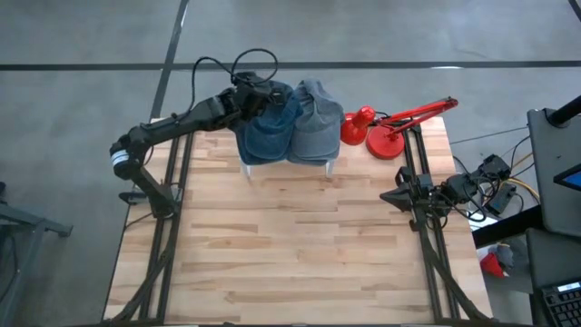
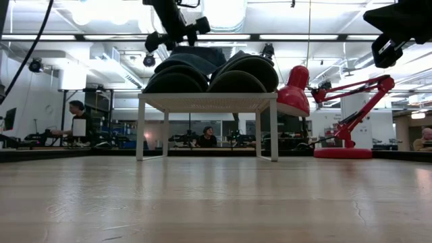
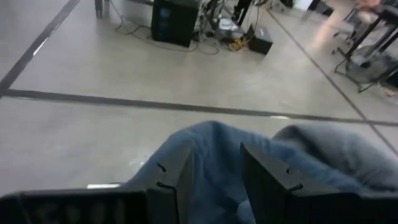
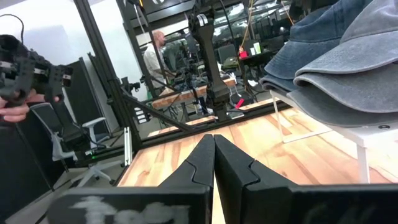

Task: Pick & Place hat
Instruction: Adjust the blue cap on the shelf, then return to Home Position

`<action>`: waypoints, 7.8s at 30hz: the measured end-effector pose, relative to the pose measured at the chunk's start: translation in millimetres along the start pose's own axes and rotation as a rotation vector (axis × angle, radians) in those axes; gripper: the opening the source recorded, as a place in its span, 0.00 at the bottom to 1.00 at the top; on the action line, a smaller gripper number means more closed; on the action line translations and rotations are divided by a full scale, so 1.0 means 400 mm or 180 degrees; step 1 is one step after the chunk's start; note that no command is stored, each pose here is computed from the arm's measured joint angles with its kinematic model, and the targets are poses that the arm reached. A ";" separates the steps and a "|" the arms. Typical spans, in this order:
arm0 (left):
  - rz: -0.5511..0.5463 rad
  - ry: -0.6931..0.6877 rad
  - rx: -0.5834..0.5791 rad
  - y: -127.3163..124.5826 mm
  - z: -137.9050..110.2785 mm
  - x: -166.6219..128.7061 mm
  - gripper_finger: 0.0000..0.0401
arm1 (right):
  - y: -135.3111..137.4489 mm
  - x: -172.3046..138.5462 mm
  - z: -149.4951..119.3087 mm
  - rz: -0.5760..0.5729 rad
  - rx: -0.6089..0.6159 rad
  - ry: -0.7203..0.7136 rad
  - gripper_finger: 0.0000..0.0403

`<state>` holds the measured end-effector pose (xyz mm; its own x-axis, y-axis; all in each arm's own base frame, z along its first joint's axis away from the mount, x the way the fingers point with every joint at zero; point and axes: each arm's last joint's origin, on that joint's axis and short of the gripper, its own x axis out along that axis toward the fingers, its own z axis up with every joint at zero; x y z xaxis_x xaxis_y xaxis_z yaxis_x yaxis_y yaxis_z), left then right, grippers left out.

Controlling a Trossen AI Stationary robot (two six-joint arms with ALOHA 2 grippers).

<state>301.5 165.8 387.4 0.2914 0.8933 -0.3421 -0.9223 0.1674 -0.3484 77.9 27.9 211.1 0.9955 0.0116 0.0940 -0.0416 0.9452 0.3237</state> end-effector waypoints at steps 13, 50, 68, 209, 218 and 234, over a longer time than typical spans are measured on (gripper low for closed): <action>0.0102 0.0275 0.0225 0.020 -0.042 0.011 0.31 | 0.000 0.000 0.000 -0.0001 0.0000 -0.0001 0.02; -0.0999 0.0465 0.0357 -0.055 0.002 -0.079 0.24 | 0.000 0.000 0.000 -0.0004 -0.0011 -0.0002 0.02; -0.1013 0.0783 0.0658 -0.060 -0.041 -0.063 0.23 | -0.004 0.000 0.001 -0.0166 -0.0011 -0.0048 0.02; -0.2357 0.0446 0.0544 0.574 -0.525 -0.288 0.24 | 0.004 0.016 -0.093 0.0932 0.0131 0.0249 0.02; -0.2621 0.0411 0.0800 0.577 -0.544 -0.285 0.24 | -0.004 0.020 -0.087 0.0827 -0.0095 0.0141 0.02; -0.2734 0.0317 0.1079 0.580 -0.554 -0.283 0.24 | -0.035 0.030 -0.091 0.0650 -0.0303 0.0238 0.02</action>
<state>110.7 11.1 152.0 0.9149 0.3690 -0.1637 -0.4003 0.8821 -0.2485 93.5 26.8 173.3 0.9709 0.2265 0.0773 -0.2381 0.9473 0.2146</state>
